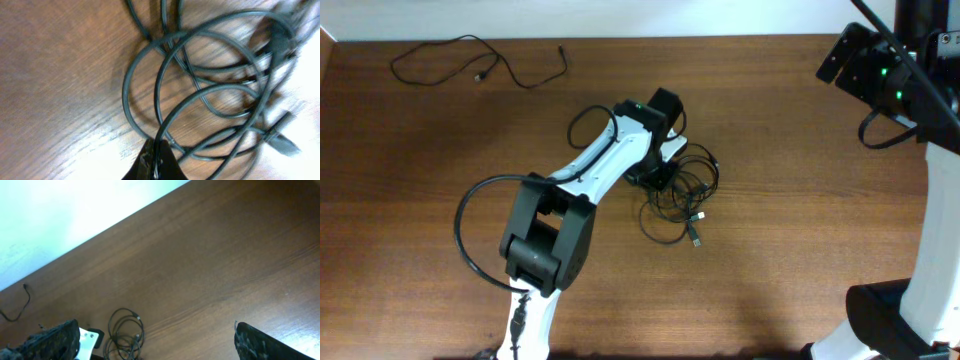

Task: Untangle cables
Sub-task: 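Grasp a strand from the coil with the left gripper and lift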

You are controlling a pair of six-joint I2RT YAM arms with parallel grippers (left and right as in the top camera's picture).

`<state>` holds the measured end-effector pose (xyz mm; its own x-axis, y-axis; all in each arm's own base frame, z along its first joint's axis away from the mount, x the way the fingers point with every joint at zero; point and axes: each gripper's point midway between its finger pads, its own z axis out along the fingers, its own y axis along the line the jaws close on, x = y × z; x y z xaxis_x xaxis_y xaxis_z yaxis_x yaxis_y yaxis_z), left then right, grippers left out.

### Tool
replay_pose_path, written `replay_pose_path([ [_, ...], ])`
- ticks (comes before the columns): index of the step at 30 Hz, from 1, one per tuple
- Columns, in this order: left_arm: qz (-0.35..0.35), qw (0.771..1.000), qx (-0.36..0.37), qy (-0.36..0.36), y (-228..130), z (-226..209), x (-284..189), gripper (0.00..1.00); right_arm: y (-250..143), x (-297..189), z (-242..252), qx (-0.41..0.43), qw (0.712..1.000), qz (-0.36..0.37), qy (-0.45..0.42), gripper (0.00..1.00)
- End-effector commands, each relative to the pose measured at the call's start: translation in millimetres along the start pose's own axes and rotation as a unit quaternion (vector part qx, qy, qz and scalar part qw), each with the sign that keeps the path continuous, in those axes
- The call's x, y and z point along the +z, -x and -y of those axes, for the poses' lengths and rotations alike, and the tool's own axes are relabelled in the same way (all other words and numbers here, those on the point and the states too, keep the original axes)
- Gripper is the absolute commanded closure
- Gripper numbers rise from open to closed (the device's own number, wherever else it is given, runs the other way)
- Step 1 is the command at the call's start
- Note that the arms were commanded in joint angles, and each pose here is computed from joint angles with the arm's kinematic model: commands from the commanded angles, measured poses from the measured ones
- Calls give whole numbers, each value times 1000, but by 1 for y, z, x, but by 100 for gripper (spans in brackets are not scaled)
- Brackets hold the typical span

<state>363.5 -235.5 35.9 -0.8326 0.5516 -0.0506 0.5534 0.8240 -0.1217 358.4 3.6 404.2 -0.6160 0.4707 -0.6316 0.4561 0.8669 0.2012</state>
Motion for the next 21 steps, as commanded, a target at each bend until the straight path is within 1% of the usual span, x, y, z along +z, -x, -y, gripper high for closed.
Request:
replay_pose_path([
  [1,104,994,19,-38,32,25,-89,100,2,-1,5,-2,1000,5,-10,2],
  [4,171,983,30,-66,42,42,-145,100,2,-1,5,-2,1000,5,-10,2],
  [10,251,961,47,-102,36,66,-218,100,2,-1,5,-2,1000,5,-10,2],
  [12,285,947,60,-138,29,82,-249,100,2,-1,5,-2,1000,5,-10,2],
  [14,309,934,77,-164,25,94,-269,100,2,-1,5,-2,1000,5,-10,2],
  [16,336,925,84,-155,26,94,-285,100,2,-1,5,-2,1000,5,-10,2],
  [17,346,925,77,-134,27,88,-290,100,2,-1,5,-2,1000,5,-10,2],
  [18,349,929,49,-114,28,79,-291,100,2,-1,5,-2,1000,5,-10,2],
  [19,347,931,18,-109,29,73,-290,100,2,-1,5,-2,1000,5,-10,2],
  [21,337,927,-74,-144,29,71,-291,100,2,-1,5,-2,1000,5,-10,2],
])
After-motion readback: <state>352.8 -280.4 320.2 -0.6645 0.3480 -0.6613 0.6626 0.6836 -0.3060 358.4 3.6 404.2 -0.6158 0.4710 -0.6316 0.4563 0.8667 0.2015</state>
